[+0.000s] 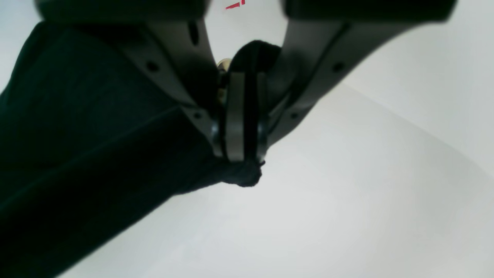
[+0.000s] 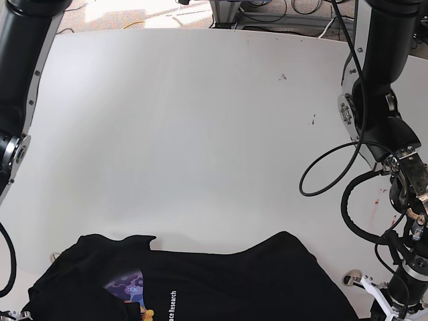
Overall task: Layout the t-shirt on the table in an organized manner, then fold the t-shirt properly
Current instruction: 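Hold the shirt low with both grippers, flipping it over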
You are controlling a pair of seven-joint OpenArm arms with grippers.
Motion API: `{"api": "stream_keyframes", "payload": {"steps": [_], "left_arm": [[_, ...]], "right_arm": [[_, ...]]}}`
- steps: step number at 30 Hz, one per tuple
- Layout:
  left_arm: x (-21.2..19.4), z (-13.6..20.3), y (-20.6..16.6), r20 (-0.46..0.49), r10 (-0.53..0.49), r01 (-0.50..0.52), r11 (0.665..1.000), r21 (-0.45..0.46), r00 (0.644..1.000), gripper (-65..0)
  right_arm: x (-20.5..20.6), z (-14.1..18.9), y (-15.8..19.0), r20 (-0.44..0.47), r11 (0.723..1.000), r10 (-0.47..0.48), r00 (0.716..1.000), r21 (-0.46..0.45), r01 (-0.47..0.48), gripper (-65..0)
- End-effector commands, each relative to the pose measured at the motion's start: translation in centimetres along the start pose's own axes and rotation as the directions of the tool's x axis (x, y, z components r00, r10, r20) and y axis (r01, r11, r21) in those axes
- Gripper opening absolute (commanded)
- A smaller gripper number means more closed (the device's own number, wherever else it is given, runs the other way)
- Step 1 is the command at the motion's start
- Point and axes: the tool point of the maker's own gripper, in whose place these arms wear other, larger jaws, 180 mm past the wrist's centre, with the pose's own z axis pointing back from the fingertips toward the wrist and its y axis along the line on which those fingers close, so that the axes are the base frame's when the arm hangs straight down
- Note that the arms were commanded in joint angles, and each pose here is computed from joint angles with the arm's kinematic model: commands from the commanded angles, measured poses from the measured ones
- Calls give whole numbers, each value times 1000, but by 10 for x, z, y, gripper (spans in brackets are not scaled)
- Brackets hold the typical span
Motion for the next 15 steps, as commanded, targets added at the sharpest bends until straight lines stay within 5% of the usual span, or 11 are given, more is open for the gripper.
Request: {"api": "stream_keyframes", "payload": {"steps": [1,15], "left_arm": [[13,5,19,32,-13,11,999,51,999,-649],[-1,9,10,6,-25,24,999,38,1000,-650]], "right_arm": [[17,15,-19,31,998,25,999,-53,-24,-650],[-21,13,2,-16,1000,19,1000,25,-19,-650]]}}
